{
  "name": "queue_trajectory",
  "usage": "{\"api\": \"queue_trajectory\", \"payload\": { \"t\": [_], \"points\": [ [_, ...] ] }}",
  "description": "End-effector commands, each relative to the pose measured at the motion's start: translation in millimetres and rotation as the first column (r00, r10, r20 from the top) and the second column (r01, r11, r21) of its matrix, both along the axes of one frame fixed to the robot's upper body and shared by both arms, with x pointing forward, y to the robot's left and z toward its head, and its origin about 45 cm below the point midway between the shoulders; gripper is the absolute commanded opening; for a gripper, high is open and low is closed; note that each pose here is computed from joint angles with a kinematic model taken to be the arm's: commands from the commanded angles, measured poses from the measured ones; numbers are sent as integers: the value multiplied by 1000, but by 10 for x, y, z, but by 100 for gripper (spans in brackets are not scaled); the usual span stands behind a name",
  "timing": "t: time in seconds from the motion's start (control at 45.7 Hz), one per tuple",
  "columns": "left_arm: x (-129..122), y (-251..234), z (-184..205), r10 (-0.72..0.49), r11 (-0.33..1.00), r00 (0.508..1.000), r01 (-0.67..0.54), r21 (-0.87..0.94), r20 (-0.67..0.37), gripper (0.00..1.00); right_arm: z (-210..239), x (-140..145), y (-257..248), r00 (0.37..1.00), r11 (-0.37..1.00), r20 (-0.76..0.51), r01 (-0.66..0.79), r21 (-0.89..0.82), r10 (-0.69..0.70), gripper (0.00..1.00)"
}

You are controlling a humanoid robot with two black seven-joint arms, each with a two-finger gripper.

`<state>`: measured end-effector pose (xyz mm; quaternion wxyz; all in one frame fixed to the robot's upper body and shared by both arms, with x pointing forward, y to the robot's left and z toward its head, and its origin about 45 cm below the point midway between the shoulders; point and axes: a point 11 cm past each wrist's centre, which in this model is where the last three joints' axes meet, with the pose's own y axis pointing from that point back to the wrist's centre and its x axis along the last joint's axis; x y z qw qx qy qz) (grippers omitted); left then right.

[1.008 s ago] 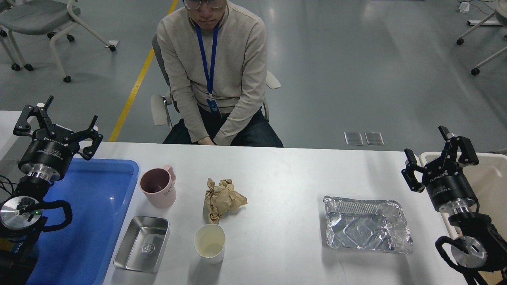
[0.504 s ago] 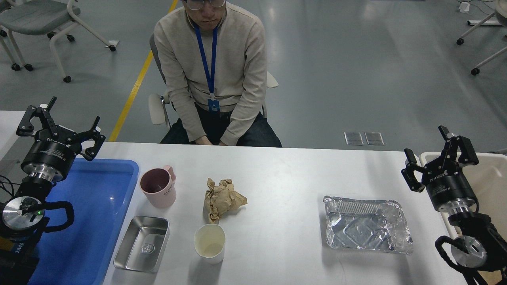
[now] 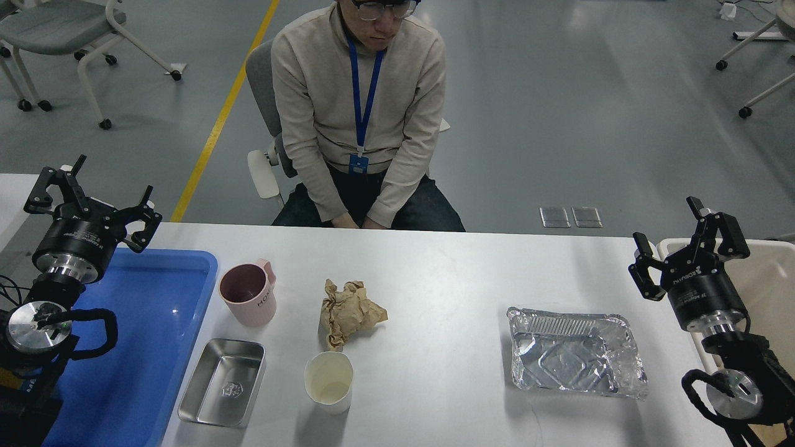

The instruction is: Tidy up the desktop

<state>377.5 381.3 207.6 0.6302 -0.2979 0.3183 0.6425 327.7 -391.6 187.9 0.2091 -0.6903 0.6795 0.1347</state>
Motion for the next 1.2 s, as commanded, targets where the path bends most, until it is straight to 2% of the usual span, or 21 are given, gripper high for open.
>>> {"api": "queue_trajectory", "payload": {
  "t": [0.0, 0.175, 0.329, 0.46, 0.767, 0.986, 1.183],
  "points": [
    [-9, 24, 16, 0, 1000, 1000, 0, 13, -1, 96, 10, -1, -9, 1000, 1000, 2, 1, -1, -1, 100],
    [-56, 40, 14, -13, 996, 1000, 14, 84, -10, 96, 10, -1, 5, 1000, 1000, 4, -4, 1, 4, 100],
    [-173, -79, 137, -100, 967, 995, 100, 235, -12, 96, 14, -1, 4, 1000, 1000, 5, -7, -1, 7, 100],
    [-252, -9, 68, -116, 920, 987, 150, 362, -113, 96, 4, -3, 4, 1000, 1000, 3, -8, -1, 8, 100],
    [-510, 37, -71, -207, 787, 936, 333, 520, -286, 96, 16, 13, 5, 1000, 1000, 6, -11, -5, 11, 100],
    [-654, 380, 69, -190, 656, 910, 397, 642, -369, 96, 16, 4, -32, 1000, 1000, -1, -13, -26, 13, 100],
    [-760, 502, 267, -201, 554, 891, 447, 703, -408, 96, 11, 4, -16, 1000, 999, -2, -18, -28, 18, 100]
  ]
}}
